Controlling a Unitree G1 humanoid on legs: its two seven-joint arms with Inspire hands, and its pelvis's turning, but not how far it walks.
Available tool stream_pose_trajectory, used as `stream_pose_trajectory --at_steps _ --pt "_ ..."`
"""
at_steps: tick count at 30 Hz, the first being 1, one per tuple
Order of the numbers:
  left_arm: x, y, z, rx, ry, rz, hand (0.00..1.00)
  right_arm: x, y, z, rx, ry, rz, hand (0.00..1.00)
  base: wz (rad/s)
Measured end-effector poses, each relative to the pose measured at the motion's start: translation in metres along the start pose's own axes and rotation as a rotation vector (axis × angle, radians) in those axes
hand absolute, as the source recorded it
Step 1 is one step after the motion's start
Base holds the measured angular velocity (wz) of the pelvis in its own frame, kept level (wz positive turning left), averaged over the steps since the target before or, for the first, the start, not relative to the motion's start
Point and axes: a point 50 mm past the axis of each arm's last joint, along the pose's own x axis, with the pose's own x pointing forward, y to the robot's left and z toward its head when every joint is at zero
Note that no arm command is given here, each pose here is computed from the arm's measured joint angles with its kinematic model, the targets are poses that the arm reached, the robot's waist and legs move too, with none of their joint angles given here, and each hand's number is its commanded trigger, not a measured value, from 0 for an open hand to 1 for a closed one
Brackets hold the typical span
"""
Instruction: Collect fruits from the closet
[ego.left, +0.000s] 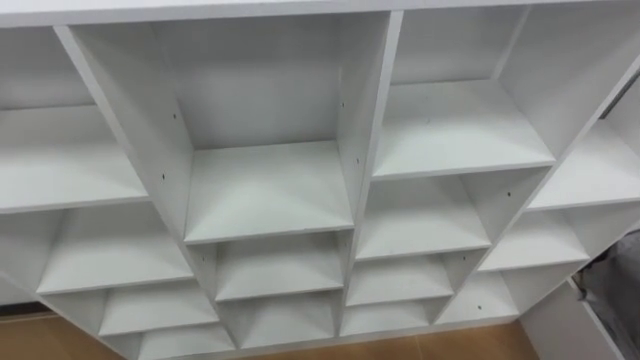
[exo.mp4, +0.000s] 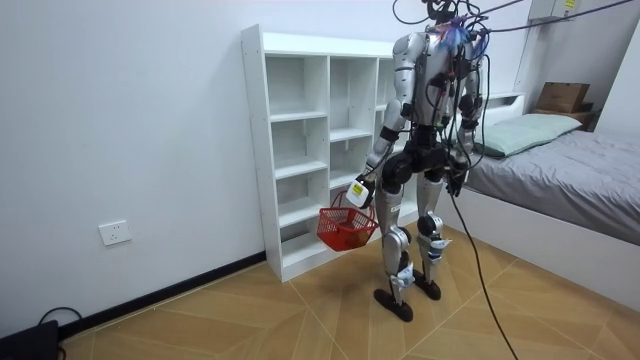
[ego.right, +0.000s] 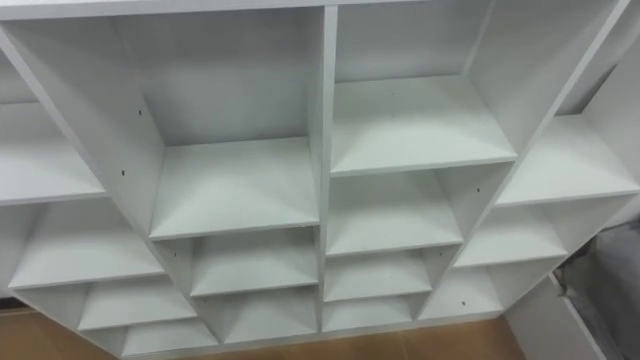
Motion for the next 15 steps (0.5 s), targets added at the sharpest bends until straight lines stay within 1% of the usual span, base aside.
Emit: stream_pose_trajectory --at_steps 15 --pt "-0.0002 0.0008 -0.0043 0.001 0.019 0.003 1.00 0.0007 0.0005 0.0014 0.002 0.005 0.013 0.00 0.00"
